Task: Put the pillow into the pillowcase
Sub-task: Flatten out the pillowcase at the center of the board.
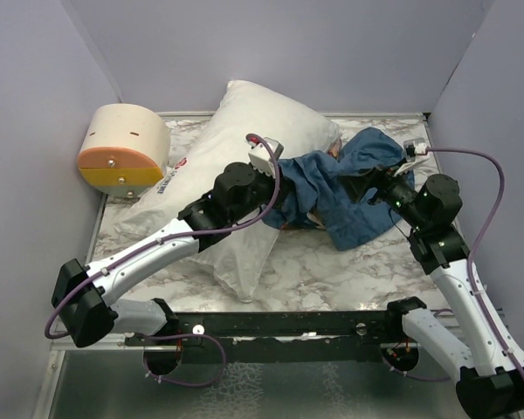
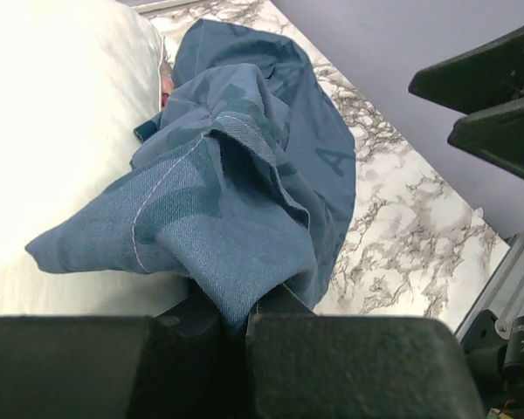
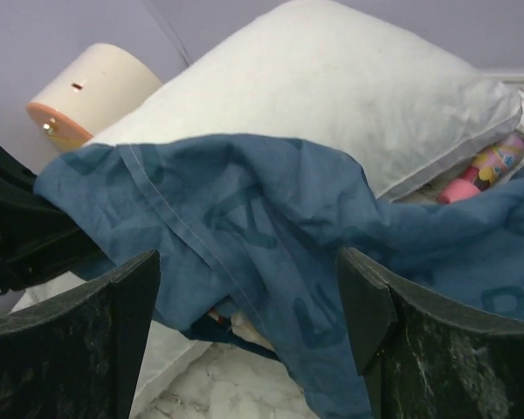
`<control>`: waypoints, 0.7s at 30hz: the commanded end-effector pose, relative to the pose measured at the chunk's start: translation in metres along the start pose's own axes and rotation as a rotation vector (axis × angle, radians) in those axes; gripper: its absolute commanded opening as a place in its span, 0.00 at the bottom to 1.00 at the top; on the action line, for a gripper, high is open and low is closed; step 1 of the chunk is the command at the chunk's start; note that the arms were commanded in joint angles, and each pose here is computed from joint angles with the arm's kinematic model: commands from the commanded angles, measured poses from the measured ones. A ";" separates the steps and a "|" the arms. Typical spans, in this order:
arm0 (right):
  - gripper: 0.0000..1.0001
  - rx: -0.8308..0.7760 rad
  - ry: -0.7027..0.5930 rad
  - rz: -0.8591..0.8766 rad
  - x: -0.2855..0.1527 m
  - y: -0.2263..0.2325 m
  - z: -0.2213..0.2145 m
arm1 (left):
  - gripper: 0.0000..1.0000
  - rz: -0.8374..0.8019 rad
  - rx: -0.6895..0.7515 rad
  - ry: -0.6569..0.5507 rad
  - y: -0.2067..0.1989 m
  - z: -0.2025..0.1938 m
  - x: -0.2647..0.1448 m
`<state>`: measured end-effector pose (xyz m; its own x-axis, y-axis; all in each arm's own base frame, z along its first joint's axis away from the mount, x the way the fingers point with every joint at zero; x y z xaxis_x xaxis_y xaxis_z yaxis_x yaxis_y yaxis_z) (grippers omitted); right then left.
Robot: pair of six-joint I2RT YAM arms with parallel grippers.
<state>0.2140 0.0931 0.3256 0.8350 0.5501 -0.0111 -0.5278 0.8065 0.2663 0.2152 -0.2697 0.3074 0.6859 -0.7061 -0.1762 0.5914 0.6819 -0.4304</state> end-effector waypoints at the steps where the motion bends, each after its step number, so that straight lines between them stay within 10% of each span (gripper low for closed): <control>1: 0.81 0.032 0.135 -0.030 -0.010 -0.007 -0.038 | 0.00 -0.028 0.021 0.011 0.001 0.013 -0.002; 17: 0.72 0.224 0.322 -0.222 0.004 -0.039 -0.120 | 0.00 -0.032 0.125 -0.043 -0.003 0.066 0.000; 21: 0.51 0.220 0.320 -0.221 0.018 -0.046 -0.123 | 0.00 -0.055 0.149 -0.055 -0.010 0.081 0.004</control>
<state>0.2160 0.0903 0.1920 0.7819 0.4534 -0.4278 -0.2650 0.8629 0.4303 0.2421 -0.2613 0.3562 0.6897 -0.7052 -0.1643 0.6321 0.6971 -0.3383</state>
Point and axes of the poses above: each gripper's point midway between its finger pads, its own x axis out along the fingers, its own y axis along the line the jaws close on, z = x × y, the point moved 9 cm from there along -x, back along the fingers, and after that the axes turned 7 degrees about -x, right-handed, at the moved point
